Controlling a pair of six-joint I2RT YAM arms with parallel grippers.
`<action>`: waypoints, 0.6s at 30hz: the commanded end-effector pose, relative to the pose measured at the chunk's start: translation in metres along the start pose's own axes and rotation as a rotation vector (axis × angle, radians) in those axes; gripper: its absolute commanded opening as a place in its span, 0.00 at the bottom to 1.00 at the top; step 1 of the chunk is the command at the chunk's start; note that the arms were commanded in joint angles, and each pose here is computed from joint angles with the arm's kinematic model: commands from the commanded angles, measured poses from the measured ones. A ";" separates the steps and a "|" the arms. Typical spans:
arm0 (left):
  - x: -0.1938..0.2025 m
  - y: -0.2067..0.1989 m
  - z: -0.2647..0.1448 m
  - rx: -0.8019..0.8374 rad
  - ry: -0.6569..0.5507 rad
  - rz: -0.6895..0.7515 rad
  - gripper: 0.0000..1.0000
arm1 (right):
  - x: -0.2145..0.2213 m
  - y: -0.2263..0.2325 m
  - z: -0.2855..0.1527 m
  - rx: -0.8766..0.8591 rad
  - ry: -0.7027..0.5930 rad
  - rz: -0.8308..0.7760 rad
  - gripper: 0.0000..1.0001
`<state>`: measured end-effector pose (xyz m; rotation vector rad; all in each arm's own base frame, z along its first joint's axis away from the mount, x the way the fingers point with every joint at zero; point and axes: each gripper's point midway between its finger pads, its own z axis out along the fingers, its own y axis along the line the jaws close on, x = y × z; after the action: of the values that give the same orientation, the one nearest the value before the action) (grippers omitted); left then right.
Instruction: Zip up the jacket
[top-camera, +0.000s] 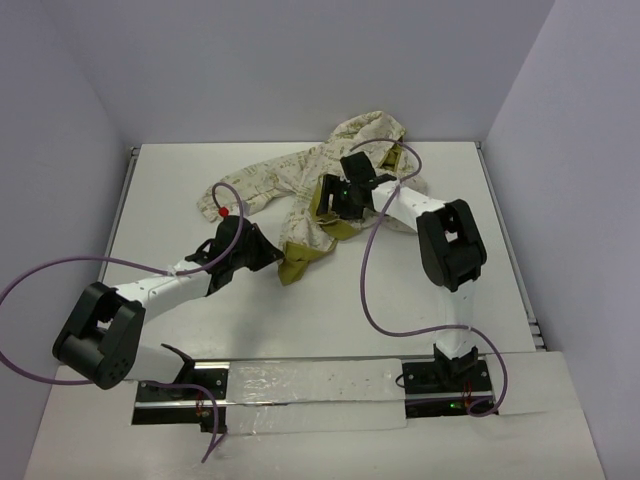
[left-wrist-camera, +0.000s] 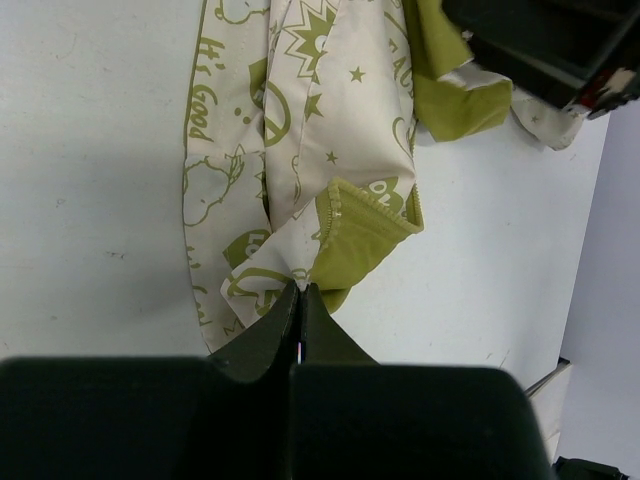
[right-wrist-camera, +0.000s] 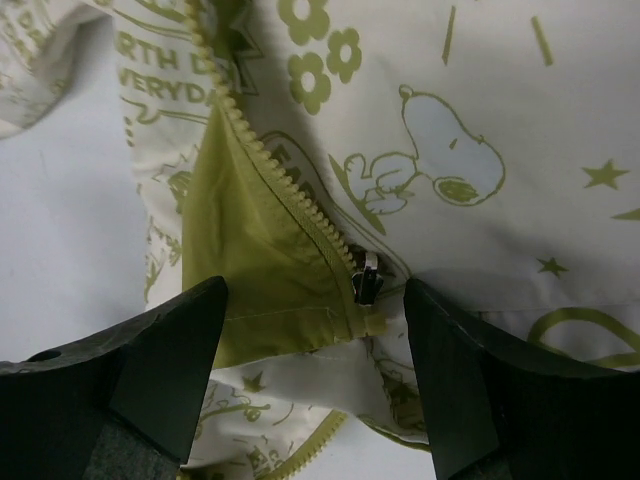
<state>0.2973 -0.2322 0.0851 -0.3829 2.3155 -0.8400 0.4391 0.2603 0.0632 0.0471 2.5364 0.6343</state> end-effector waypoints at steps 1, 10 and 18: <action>-0.014 -0.019 -0.005 0.045 -0.032 0.028 0.00 | -0.015 0.013 0.005 -0.069 -0.004 0.033 0.84; -0.018 -0.021 -0.007 0.041 -0.037 0.049 0.00 | -0.003 0.038 0.002 -0.212 0.003 0.054 0.74; -0.018 -0.022 -0.006 0.041 -0.035 0.049 0.00 | 0.002 0.045 0.002 -0.236 0.020 0.042 0.58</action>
<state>0.2987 -0.2322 0.0885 -0.3521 2.3203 -0.8240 0.4311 0.2890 0.0557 0.0559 2.5424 0.8760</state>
